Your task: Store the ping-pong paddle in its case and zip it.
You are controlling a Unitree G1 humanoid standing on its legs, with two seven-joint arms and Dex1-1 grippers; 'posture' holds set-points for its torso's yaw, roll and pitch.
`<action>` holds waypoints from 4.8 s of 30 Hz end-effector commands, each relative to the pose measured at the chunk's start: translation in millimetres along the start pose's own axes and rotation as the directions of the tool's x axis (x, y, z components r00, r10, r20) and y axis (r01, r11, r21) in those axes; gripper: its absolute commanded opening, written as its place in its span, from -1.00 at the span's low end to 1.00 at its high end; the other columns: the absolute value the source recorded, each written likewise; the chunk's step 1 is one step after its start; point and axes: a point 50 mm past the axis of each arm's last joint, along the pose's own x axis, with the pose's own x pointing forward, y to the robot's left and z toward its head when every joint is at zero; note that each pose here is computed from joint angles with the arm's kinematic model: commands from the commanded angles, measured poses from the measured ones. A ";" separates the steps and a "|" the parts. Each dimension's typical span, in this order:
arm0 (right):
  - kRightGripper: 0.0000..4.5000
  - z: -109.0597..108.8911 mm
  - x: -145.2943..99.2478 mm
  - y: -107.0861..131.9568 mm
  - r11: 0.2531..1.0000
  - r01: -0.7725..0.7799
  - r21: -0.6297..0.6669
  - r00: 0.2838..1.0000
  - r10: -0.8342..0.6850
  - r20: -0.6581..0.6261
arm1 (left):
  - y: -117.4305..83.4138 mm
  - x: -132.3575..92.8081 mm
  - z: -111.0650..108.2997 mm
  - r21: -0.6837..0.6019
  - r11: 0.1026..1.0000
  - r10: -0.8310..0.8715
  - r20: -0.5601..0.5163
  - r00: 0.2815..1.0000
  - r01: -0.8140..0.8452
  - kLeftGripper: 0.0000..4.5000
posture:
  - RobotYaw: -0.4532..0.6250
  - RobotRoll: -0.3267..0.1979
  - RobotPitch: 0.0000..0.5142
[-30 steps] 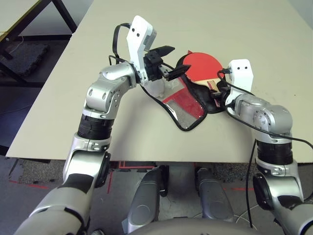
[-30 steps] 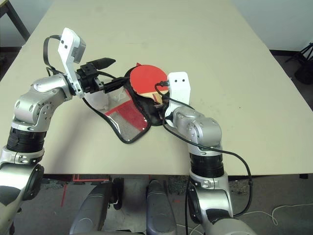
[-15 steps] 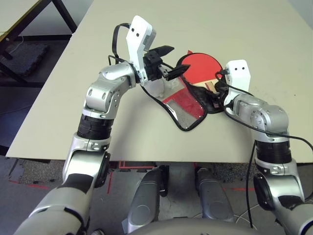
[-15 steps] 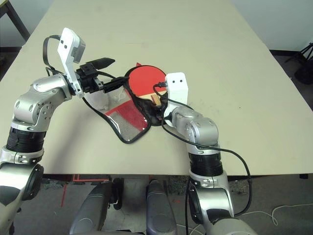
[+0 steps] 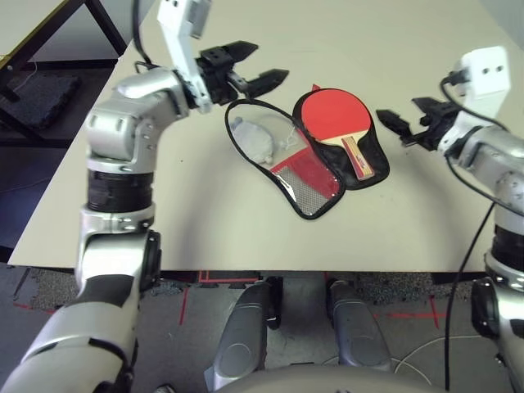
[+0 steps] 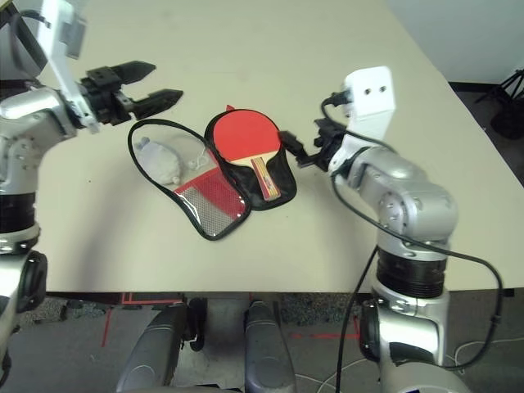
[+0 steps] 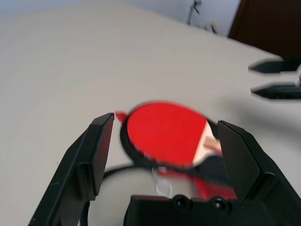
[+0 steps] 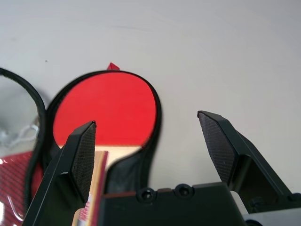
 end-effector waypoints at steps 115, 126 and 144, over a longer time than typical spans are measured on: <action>1.00 -48.7 -9.3 4.2 0.814 0.180 0.552 0.980 -0.099 -0.174 | -60.2 58.4 -51.5 0.000 0.981 -0.193 -0.150 0.970 0.195 0.98 | -0.20 0.25 -0.08; 1.00 -70.2 -28.6 6.6 0.656 0.261 0.709 0.955 -0.070 -0.288 | -68.6 58.9 -55.7 -0.029 0.979 -0.202 -0.145 0.969 0.200 0.98 | -0.21 0.25 -0.07; 1.00 -91.9 -24.2 23.8 0.548 0.161 0.821 0.954 0.126 -0.271 | -69.2 61.0 -53.0 -0.028 0.980 -0.199 -0.136 0.971 0.197 0.98 | -0.18 0.25 -0.07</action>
